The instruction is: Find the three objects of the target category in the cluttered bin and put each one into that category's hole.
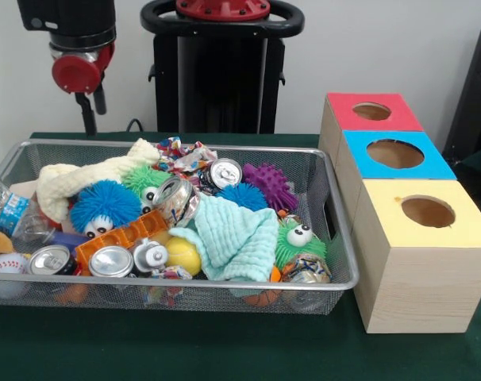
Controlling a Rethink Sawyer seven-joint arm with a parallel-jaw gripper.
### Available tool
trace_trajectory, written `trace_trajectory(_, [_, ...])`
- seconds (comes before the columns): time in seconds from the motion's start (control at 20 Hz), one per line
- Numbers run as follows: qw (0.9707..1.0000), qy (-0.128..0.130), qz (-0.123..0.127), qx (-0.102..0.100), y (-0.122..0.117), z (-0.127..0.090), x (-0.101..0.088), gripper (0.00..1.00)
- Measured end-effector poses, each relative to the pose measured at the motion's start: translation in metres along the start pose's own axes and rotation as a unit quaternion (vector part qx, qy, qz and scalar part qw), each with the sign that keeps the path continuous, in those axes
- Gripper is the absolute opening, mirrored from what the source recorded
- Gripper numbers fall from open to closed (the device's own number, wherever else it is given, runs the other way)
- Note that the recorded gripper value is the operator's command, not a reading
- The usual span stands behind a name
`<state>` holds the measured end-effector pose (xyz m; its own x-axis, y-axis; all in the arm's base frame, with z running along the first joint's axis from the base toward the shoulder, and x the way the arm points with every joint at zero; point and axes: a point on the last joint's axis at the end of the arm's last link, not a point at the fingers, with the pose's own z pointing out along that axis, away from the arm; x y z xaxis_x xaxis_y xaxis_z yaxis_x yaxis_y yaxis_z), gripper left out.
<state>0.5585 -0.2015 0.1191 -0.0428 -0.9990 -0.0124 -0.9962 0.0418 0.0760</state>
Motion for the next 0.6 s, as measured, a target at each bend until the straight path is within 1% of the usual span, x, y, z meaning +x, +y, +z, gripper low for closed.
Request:
trace_trajectory(0.1, [0.9998,0.016,-0.009,0.007,0.0,0.003,0.007,1.0])
trace_trajectory(0.2, [0.9995,0.025,-0.014,0.012,0.0,0.005,0.011,1.0])
trace_trajectory(0.4, [0.9987,0.04,-0.024,0.022,-0.001,0.007,0.016,1.0])
trace_trajectory(0.6, [0.9978,0.05,-0.03,0.033,-0.004,0.004,0.02,1.0])
